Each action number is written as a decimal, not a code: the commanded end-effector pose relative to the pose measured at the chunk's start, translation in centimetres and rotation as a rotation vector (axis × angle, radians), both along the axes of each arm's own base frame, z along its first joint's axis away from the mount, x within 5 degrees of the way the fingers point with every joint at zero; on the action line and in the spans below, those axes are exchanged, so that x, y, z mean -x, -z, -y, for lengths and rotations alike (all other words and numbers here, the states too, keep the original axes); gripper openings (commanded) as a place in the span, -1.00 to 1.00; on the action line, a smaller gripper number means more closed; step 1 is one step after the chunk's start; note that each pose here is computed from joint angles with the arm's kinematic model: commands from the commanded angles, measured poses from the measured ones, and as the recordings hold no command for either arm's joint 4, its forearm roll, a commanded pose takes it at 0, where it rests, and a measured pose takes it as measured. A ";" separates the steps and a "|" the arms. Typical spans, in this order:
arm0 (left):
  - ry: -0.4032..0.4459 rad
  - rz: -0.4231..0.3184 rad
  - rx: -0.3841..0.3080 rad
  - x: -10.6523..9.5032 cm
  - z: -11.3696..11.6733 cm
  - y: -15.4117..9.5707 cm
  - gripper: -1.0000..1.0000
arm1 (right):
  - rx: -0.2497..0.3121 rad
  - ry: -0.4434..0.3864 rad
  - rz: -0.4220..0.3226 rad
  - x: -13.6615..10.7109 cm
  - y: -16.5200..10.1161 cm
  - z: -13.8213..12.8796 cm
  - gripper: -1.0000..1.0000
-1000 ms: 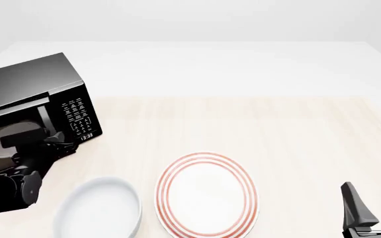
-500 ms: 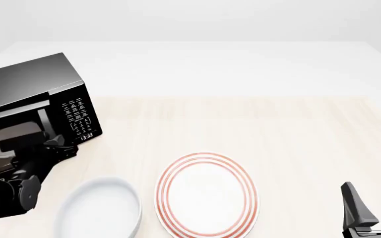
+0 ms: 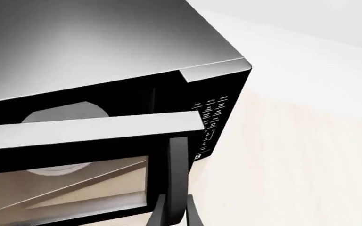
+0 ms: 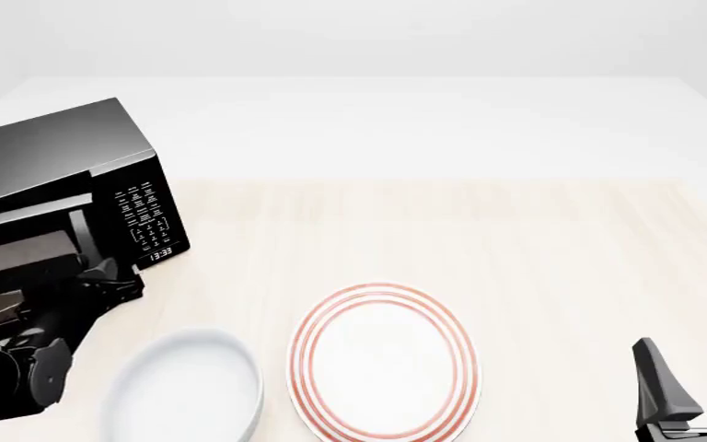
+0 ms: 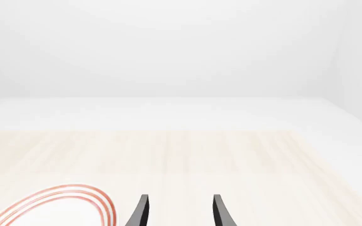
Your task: Open the microwave.
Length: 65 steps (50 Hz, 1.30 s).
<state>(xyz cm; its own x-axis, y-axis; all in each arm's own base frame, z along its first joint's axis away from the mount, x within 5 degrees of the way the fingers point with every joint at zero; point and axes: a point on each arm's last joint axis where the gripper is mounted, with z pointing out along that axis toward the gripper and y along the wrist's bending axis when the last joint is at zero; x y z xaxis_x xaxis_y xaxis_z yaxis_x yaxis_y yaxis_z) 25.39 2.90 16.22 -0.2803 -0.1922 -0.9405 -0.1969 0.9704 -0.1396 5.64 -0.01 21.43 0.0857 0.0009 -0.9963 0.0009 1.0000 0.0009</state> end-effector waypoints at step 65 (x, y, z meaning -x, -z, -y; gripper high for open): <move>0.178 0.174 -0.008 3.6 3.4 -3.5 -1.00 | 0.000 0.000 0.000 0.0 0.0 0.0 1.00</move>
